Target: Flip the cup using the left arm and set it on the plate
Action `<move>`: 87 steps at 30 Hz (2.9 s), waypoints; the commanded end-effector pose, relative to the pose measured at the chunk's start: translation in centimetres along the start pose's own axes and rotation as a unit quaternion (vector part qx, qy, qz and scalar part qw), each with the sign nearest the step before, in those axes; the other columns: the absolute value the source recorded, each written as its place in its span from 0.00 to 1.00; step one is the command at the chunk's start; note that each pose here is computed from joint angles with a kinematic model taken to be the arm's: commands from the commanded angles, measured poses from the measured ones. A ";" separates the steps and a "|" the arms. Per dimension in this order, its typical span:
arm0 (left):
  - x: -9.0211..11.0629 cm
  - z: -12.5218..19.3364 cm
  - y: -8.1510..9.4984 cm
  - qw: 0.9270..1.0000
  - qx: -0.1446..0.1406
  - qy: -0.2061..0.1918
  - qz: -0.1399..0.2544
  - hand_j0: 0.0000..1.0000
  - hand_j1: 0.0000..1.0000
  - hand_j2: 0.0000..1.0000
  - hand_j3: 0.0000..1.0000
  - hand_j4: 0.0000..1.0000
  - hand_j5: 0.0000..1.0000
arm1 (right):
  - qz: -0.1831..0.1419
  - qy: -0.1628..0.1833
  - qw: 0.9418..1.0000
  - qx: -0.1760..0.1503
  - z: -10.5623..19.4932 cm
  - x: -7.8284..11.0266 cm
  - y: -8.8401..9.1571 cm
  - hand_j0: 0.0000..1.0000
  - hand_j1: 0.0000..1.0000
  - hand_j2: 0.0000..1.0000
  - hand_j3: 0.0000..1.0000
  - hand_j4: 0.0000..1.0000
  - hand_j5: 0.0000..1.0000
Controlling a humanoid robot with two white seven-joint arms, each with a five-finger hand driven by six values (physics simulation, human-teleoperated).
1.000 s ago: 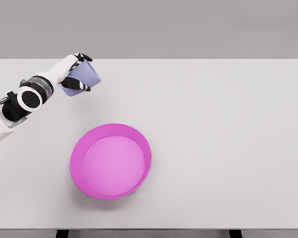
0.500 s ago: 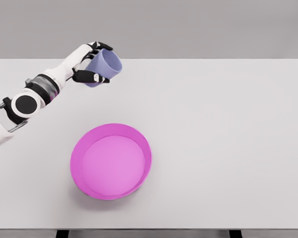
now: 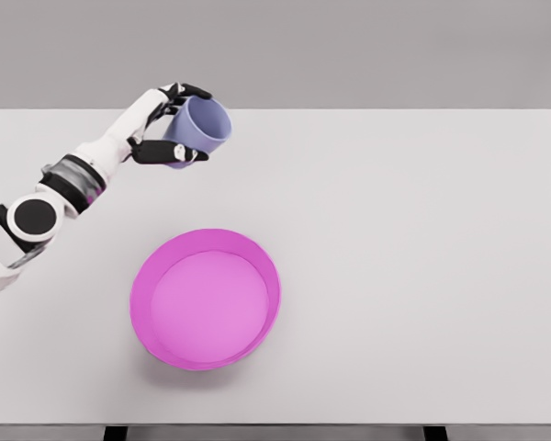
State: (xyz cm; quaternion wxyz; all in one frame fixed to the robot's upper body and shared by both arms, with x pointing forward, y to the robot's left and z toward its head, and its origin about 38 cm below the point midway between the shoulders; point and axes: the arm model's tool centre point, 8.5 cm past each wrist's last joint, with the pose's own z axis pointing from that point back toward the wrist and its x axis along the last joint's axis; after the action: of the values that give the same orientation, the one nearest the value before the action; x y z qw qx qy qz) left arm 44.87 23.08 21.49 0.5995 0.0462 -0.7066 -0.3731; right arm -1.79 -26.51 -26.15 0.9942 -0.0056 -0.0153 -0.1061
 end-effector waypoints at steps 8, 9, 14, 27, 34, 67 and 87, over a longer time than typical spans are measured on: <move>1.4 1.4 0.5 0.998 0.008 -0.055 0.017 0.69 0.69 0.69 0.69 0.69 0.69 | 0.000 0.000 1.000 0.000 0.0 0.0 0.0 1.00 1.00 1.00 1.00 1.00 1.00; 1.4 1.6 0.5 0.998 0.009 -0.058 0.020 0.69 0.69 0.69 0.69 0.69 0.69 | 0.000 0.000 1.000 0.000 0.0 0.0 0.0 1.00 1.00 1.00 1.00 1.00 1.00; 2.0 2.2 -0.1 0.996 0.005 -0.077 0.033 0.69 0.69 0.69 0.69 0.69 0.69 | 0.000 0.000 1.000 0.000 0.0 0.0 0.0 1.00 1.00 1.00 1.00 1.00 1.00; 1.8 4.7 -1.4 0.991 -0.001 -0.116 0.068 0.70 0.70 0.70 0.70 0.70 0.70 | 0.000 0.000 1.000 0.000 0.0 0.0 0.0 1.00 1.00 1.00 1.00 1.00 1.00; 1.6 5.1 -1.9 0.989 -0.004 -0.123 0.078 0.70 0.70 0.70 0.70 0.70 0.70 | 0.000 0.000 1.000 0.000 0.0 0.0 0.0 1.00 1.00 1.00 1.00 1.00 1.00; 0.0 8.9 -5.5 0.968 -0.018 -0.192 0.162 0.71 0.71 0.71 0.71 0.71 0.71 | 0.000 0.000 1.000 0.000 0.0 0.0 0.0 1.00 1.00 1.00 1.00 1.00 1.00; -2.4 12.1 -8.3 0.961 -0.023 -0.174 0.211 0.72 0.72 0.72 0.72 0.72 0.72 | 0.000 0.000 1.000 0.000 0.0 0.0 0.0 1.00 1.00 1.00 1.00 1.00 1.00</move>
State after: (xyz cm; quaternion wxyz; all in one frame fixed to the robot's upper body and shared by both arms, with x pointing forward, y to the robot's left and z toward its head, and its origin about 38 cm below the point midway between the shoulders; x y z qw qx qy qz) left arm 31.56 24.12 14.45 0.5364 -0.1829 -0.7824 -0.2582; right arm -1.79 -26.52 -26.15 0.9942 -0.0056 -0.0153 -0.1061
